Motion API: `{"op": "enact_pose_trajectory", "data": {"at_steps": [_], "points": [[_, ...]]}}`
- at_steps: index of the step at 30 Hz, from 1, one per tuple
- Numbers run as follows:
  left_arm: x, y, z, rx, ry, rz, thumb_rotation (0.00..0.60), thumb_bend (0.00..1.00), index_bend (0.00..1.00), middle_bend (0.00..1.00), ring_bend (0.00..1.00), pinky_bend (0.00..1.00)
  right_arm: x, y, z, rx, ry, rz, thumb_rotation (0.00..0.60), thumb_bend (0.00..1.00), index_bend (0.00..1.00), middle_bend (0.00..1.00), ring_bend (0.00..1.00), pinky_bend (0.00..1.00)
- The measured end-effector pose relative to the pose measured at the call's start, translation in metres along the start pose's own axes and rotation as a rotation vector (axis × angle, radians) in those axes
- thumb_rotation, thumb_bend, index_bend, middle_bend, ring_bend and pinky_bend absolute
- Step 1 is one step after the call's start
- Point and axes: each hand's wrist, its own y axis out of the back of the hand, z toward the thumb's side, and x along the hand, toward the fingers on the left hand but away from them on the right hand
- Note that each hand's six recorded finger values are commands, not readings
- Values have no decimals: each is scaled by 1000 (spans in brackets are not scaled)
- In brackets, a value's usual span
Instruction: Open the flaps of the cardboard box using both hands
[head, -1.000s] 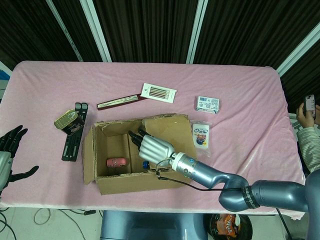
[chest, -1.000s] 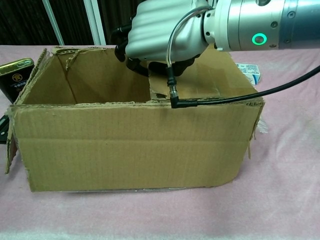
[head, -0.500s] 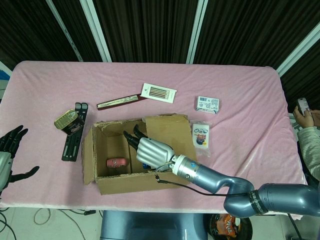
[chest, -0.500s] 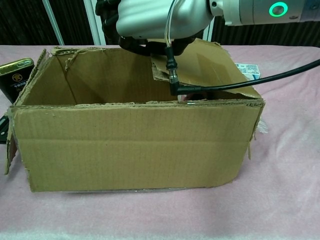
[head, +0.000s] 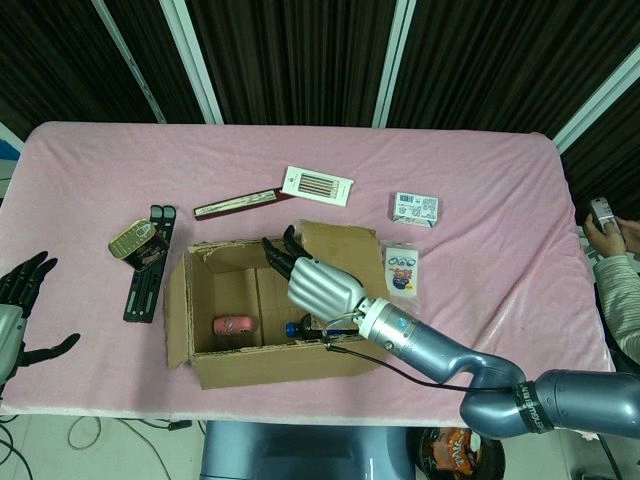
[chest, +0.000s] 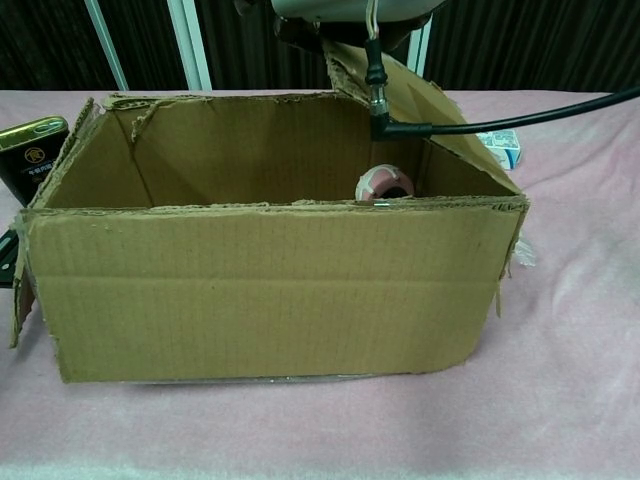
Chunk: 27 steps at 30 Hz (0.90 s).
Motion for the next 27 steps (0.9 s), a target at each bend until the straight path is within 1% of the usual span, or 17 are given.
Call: {"op": "enact_pose_trajectory", "data": {"at_steps": [5,13,17,22,27], "points": [[-1,1,2,-4,-6,-1,600,123,0,0,23,114,5,-4,-6,24,-9,17,600,605,516,141,25,222],[-1,1,2,-4,-4,1,600,123,0,0,23,114,11,-7,-18,42,-35,31,600,499,383,129,24,222],[-1,1,2,-5,-3,0,600,122,0,0,23,114,14,-9,-27,63,-49,41,600,458,341,115,16,222],[-1,1,2,-6,-3,-2,600,123,0,0,23,114,18,-14,-36,92,-63,65,600,420,331,112,15,222],[-1,1,2,-11,-2,-2,600,122,0,0,23,114,21,-19,-43,110,-79,90,600,414,328,112,15,222]]}}
